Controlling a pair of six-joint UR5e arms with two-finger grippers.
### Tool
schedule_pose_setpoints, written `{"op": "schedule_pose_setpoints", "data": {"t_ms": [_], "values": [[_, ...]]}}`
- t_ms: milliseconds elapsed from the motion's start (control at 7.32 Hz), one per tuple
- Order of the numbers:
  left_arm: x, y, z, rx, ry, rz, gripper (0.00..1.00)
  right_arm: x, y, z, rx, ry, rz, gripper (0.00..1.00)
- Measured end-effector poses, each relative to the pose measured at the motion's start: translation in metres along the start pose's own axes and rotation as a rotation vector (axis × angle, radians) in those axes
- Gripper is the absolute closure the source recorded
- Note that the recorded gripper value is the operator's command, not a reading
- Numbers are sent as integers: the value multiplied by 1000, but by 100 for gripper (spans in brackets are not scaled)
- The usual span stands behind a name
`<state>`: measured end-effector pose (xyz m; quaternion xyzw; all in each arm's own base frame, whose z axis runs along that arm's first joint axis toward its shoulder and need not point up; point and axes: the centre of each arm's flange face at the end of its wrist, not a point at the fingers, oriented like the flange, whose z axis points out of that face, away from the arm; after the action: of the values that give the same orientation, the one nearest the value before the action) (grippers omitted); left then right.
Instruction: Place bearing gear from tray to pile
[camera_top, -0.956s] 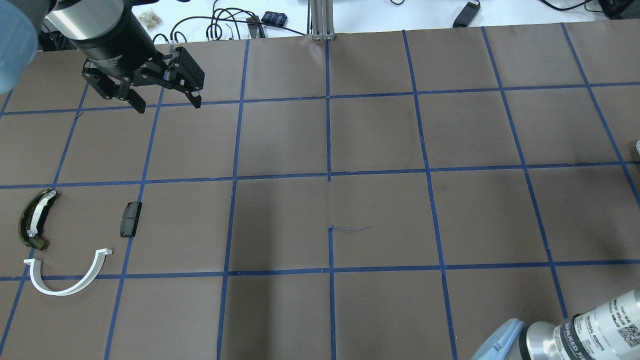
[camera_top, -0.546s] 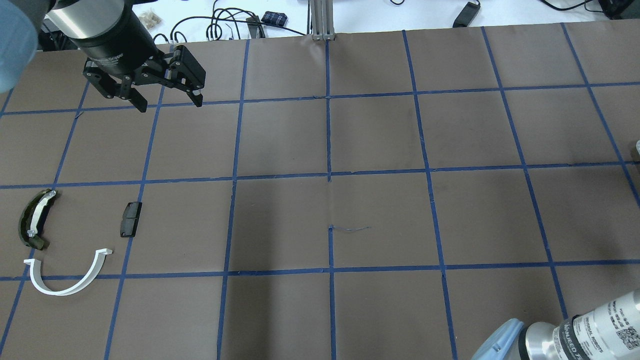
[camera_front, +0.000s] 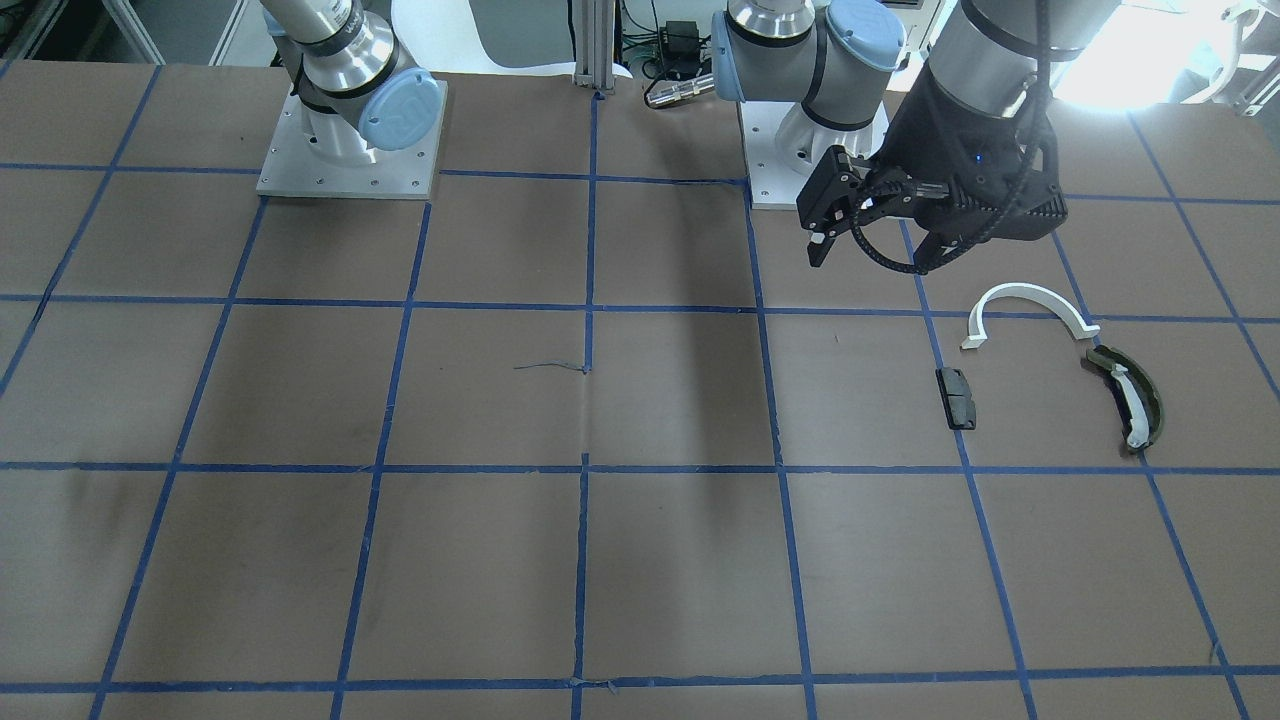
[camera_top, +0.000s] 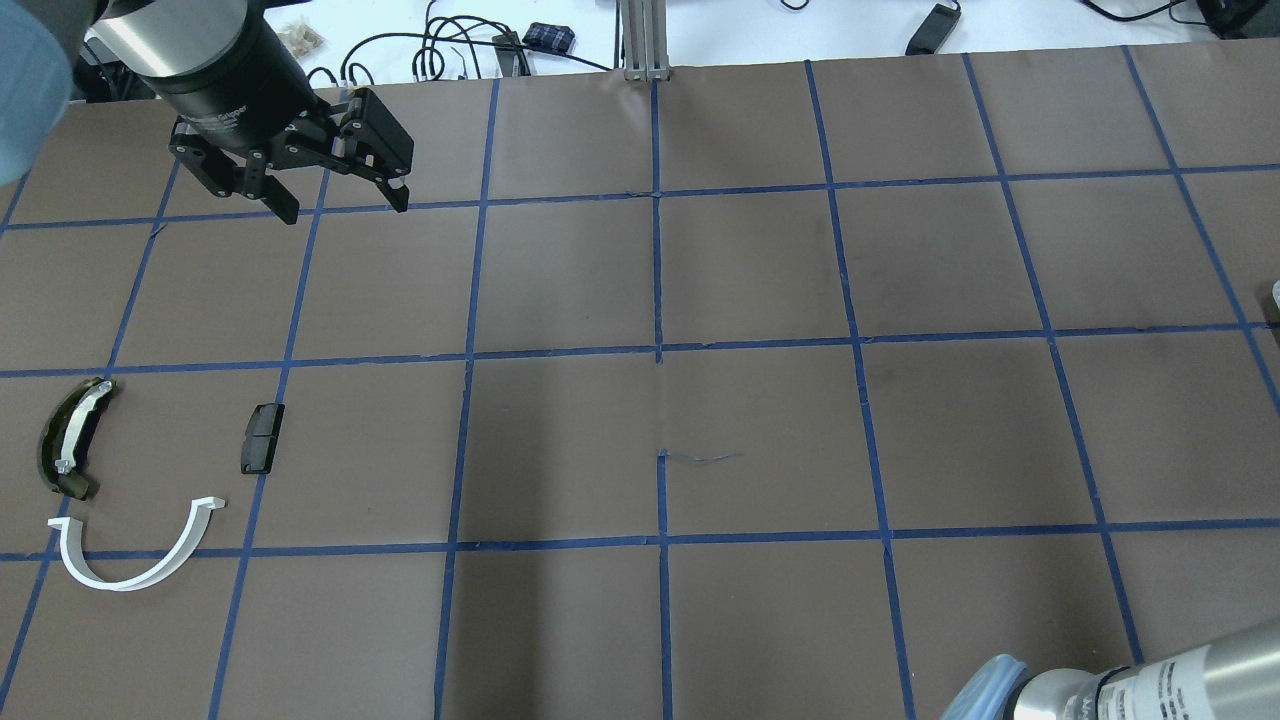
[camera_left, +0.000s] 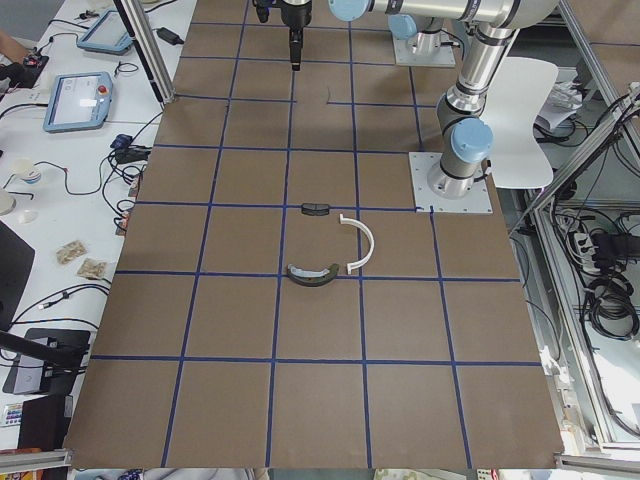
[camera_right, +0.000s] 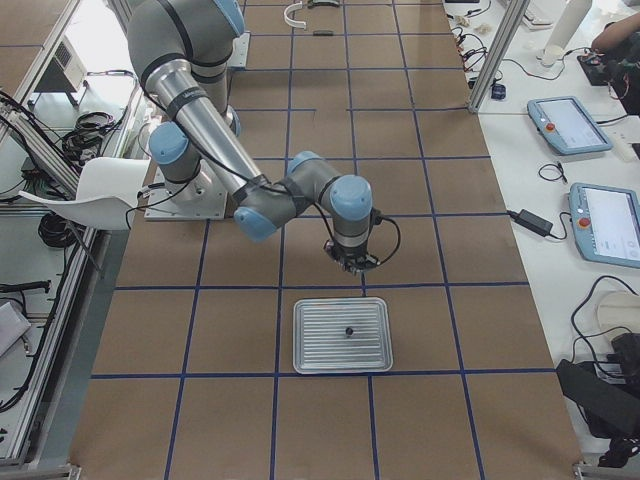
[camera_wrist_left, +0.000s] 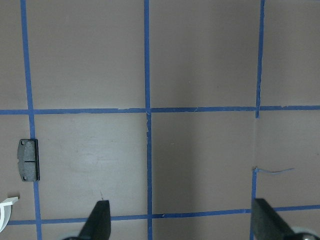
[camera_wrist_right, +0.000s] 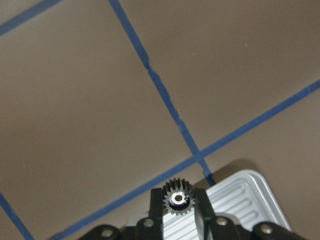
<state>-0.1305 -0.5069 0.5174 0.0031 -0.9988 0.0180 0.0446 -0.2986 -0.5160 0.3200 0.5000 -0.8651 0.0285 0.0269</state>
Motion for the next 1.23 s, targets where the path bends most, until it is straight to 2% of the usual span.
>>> {"op": "schedule_pose_setpoints", "data": {"t_ms": [410, 820, 1093, 1230], "values": [[1, 0, 0, 1, 1, 1, 0, -42, -188, -13, 16, -44, 206, 100], [1, 1, 0, 1, 2, 1, 0, -136, -368, -1, 5, -84, 489, 100], [1, 1, 0, 1, 1, 1, 0, -202, -446, 15, -14, -100, 622, 100], [1, 1, 1, 0, 1, 2, 0, -237, -481, 35, -22, -102, 694, 100]]}}
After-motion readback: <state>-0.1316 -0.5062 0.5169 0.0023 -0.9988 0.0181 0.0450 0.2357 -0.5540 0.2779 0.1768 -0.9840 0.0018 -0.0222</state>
